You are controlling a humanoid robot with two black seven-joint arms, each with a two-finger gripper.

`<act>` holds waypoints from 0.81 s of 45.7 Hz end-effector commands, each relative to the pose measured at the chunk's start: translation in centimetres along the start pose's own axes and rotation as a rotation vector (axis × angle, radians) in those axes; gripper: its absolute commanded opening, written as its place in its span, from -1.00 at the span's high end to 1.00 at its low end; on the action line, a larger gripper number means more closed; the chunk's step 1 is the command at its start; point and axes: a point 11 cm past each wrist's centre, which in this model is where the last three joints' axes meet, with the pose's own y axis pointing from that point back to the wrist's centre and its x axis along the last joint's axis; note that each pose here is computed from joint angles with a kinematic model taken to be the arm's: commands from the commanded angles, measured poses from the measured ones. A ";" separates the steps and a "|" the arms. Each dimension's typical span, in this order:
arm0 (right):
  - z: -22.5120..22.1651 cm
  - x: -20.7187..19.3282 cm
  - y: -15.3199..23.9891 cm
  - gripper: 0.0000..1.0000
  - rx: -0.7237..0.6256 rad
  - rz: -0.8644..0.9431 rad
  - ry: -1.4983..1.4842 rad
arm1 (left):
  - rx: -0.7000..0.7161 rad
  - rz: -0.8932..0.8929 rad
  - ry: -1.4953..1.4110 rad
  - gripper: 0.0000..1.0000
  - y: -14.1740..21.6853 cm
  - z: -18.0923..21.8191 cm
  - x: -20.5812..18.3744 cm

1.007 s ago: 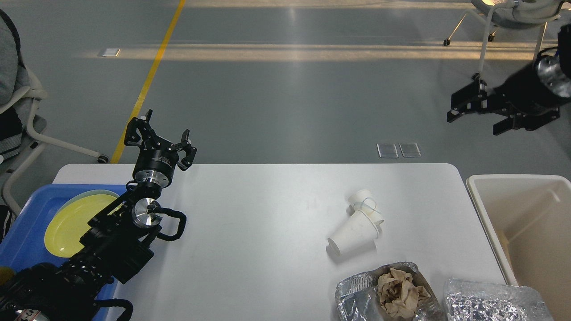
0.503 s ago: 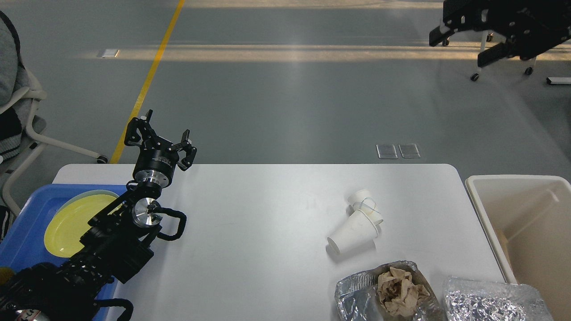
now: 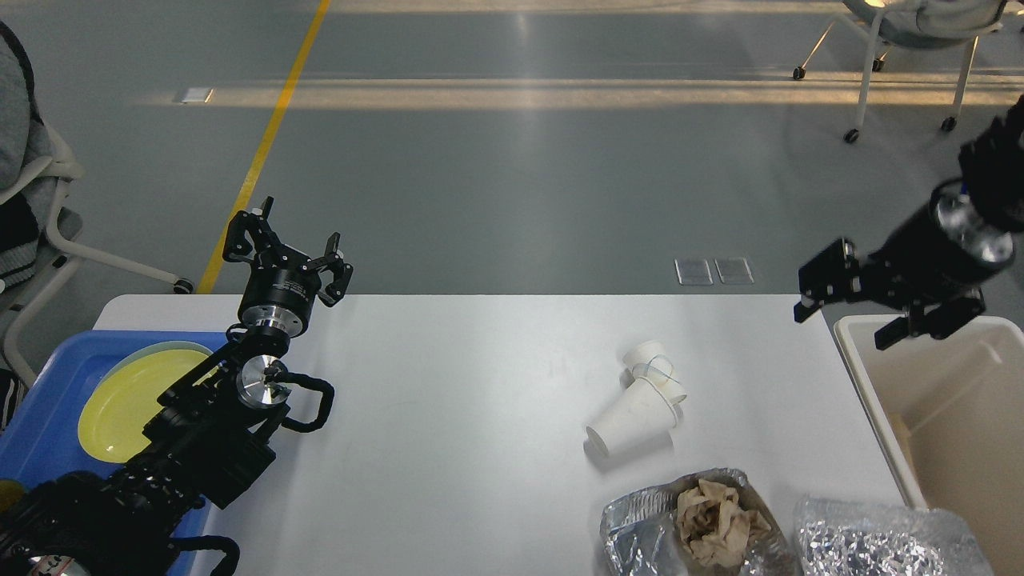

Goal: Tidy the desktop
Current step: 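Raise the right gripper and bring it back down toward the silver foil, then grasp the crumpled silver foil sheet with the right gripper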

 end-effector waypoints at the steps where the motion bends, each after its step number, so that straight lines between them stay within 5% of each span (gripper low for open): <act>1: 2.8 -1.8 -4.7 -0.98 -0.044 -0.029 -0.056 | 0.000 0.000 0.000 -1.00 0.0 0.0 0.0; 20: 8.7 -5.1 -12.7 -0.90 -0.144 -0.078 -0.165 | 0.000 0.000 0.000 -1.00 0.0 0.0 0.0; 37: 7.9 -8.7 -16.1 -0.91 0.028 -0.195 -0.441 | 0.000 0.000 0.000 -1.00 0.0 0.0 0.0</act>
